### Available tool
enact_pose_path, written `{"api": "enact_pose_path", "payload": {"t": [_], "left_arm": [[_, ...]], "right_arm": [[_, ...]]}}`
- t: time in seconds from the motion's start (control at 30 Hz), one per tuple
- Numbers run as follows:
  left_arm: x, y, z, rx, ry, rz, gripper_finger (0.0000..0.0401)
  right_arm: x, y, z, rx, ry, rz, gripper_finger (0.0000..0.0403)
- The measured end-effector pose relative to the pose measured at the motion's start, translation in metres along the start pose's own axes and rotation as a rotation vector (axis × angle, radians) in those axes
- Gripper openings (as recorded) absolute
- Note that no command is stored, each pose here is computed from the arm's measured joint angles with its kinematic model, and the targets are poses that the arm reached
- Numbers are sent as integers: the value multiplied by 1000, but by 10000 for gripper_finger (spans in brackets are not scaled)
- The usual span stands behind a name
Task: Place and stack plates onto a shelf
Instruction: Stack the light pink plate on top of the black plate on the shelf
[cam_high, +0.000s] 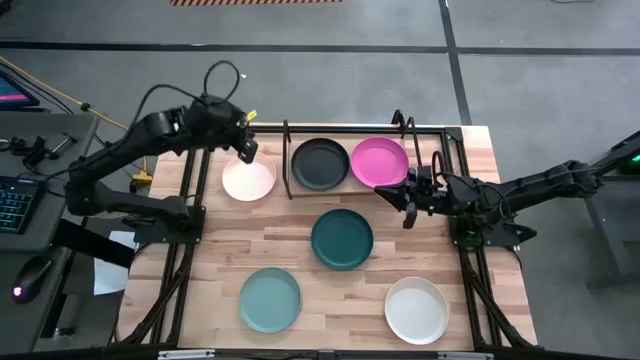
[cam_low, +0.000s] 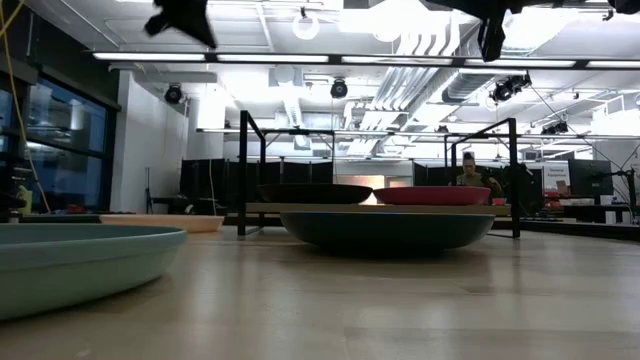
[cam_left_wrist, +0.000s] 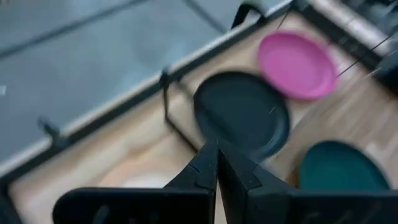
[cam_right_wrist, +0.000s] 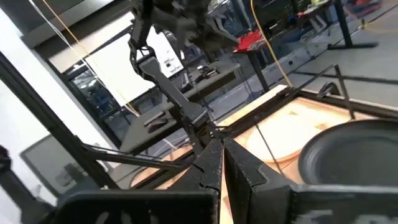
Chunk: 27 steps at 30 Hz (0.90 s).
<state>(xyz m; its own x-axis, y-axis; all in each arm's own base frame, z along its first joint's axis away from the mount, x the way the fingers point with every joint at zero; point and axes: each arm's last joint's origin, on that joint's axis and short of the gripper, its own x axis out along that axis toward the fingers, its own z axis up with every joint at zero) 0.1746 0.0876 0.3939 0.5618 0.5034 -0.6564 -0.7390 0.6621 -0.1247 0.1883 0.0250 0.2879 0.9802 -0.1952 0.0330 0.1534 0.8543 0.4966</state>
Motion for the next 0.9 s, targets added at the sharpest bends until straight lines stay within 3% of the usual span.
{"api": "enact_pose_path", "payload": {"t": [0.2,0.33,0.5,0.77,0.9], "left_arm": [[-7,-28,28,101,-63,-38,0],[9,-38,19,193,78,-13,1],[44,-33,-19,245,376,97,19],[103,-16,-109,272,710,14,105],[125,-9,-143,263,765,-6,145]], "right_arm": [[0,0,0,-16,-9,-12,0],[0,0,0,-9,-8,-12,0],[0,-1,-1,-13,0,-16,0],[0,-4,-5,-38,45,-54,0],[0,-4,-6,-45,46,-63,0]]}}
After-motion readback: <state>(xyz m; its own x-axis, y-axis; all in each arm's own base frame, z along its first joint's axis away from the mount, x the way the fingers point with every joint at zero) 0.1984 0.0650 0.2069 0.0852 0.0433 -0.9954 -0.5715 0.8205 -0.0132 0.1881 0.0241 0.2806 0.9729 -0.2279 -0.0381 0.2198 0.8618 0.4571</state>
